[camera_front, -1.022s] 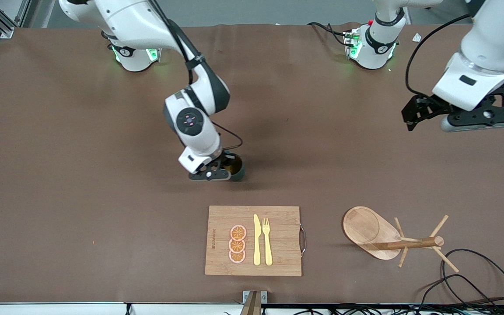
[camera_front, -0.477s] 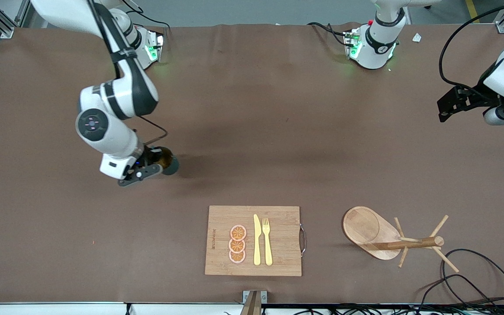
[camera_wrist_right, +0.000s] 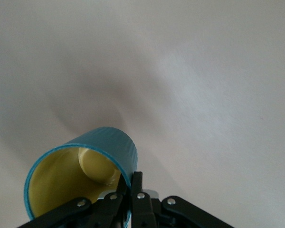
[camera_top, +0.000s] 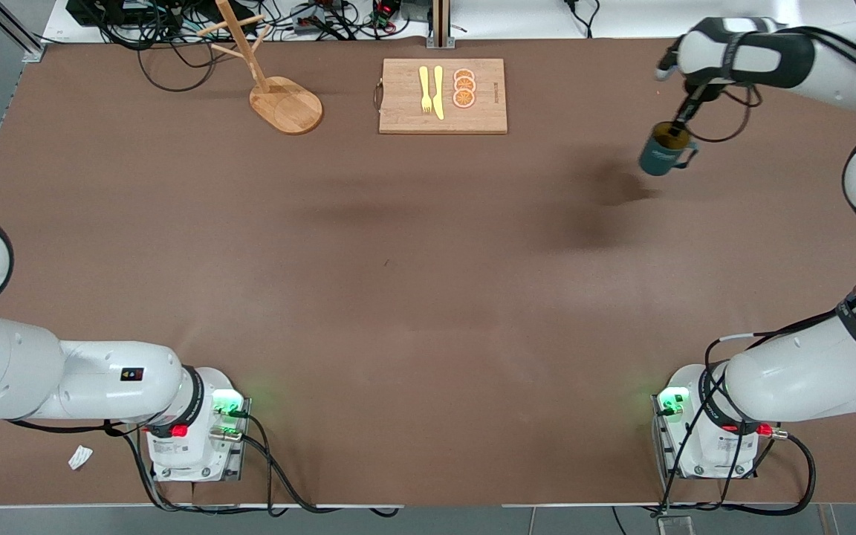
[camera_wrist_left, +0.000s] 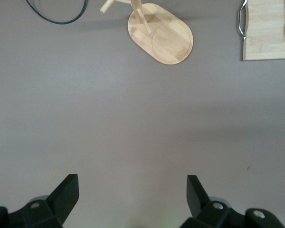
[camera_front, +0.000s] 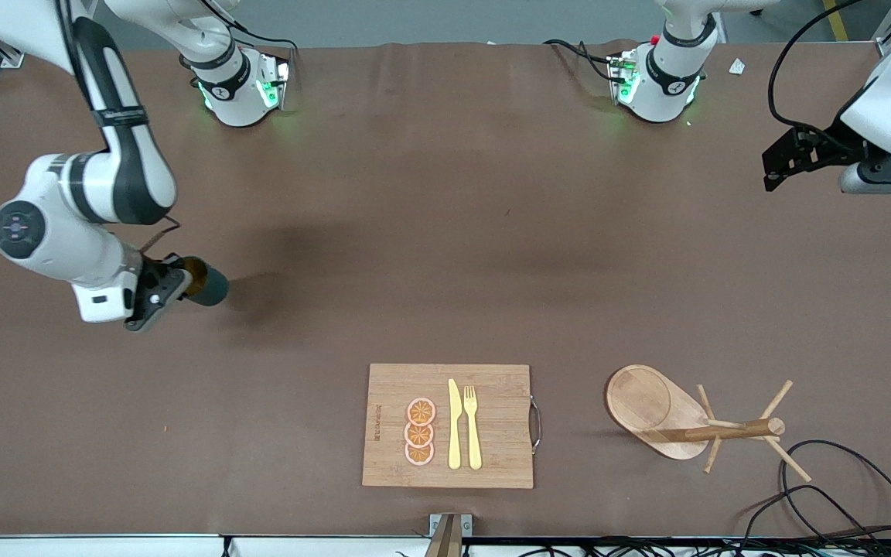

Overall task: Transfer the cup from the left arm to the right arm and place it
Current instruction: 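Carry the mug away from the cutting board and lower it with the right gripper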

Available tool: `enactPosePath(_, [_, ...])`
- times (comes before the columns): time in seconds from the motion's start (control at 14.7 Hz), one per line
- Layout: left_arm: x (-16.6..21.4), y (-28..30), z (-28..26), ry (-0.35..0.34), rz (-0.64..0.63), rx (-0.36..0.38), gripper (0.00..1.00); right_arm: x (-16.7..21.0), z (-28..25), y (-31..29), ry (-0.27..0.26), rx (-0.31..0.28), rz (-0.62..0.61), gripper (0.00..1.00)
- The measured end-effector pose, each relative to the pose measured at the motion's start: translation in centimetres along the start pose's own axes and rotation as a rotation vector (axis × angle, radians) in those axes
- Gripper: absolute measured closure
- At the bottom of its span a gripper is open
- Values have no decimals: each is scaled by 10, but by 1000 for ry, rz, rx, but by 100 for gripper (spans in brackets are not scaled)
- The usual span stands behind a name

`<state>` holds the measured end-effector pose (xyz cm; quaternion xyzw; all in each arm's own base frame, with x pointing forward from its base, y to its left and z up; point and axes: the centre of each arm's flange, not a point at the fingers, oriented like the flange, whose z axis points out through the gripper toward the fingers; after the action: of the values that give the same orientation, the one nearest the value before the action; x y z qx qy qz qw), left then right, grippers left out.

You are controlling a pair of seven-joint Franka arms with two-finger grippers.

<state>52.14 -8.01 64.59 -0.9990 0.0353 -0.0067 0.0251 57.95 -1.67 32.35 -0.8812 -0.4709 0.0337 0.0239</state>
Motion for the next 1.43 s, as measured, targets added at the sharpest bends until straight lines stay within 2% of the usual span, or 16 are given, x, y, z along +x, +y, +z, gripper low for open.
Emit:
enactPosePath(0.41, [-2, 7, 8, -20, -5, -33, 0, -56, 21, 24, 21, -50, -251, 95])
enactPosePath(0.75, [-2, 19, 9, -24, -139, -30, 0, -77, 57, 11, 24, -73, -258, 95])
enactPosePath(1.02, [-2, 22, 4, -14, -163, -31, 0, -89, 65, 10, 21, -61, -239, 95])
enactPosePath(1.23, [-1, 15, 0, -4, -100, -33, 0, -94, 67, 11, 20, -56, -230, 86])
enactPosePath(1.36, [-1, 15, -1, -2, -77, -34, 0, -93, 68, 9, 15, -37, -234, 71])
enactPosePath(1.43, [-1, 14, -1, -2, -74, -34, 0, -91, 65, 9, 13, -22, -237, 57])
